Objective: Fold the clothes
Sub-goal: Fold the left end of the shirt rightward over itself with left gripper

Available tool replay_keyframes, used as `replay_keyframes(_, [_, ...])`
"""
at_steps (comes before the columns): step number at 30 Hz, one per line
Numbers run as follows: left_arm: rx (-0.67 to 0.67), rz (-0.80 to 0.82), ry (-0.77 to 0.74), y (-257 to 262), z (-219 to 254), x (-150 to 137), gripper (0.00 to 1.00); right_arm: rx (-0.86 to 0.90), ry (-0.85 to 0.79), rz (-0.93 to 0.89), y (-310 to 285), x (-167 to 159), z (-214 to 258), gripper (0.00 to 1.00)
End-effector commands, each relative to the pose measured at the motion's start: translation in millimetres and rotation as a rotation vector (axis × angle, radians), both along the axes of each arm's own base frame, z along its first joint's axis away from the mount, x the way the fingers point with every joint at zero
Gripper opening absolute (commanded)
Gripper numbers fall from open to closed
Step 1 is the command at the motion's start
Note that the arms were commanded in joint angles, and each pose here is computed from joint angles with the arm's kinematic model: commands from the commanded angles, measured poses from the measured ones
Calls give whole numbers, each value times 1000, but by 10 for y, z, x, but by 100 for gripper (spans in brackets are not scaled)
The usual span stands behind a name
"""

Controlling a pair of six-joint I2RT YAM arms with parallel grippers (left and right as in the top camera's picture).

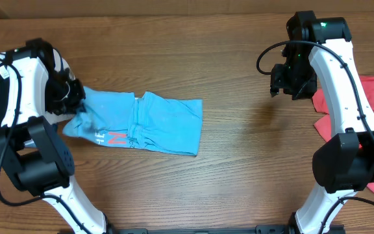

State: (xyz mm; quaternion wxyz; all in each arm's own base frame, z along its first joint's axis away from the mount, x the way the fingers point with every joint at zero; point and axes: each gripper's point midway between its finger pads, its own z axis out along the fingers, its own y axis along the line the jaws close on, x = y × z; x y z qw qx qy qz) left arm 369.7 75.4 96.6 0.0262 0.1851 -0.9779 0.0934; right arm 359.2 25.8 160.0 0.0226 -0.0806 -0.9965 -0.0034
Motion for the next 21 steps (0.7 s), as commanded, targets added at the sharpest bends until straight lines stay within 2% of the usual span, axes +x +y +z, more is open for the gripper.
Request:
replay_keyframes(1, [-145, -112, -160, -509, 471, 148, 7, 3, -19, -2, -8, 24, 53, 59])
replay_keyframes(9, [-157, -314, -142, -1377, 576, 38, 8, 3, -16, -2, -7, 14, 53, 59])
replay_keyframes(16, [1, -426, -106, -1891, 471, -73, 9, 2, -12, -2, -9, 5, 53, 59])
replay_keyframes(21, [50, -495, -101, -2192, 438, -181, 12, 3, -12, -2, -7, 5, 53, 60])
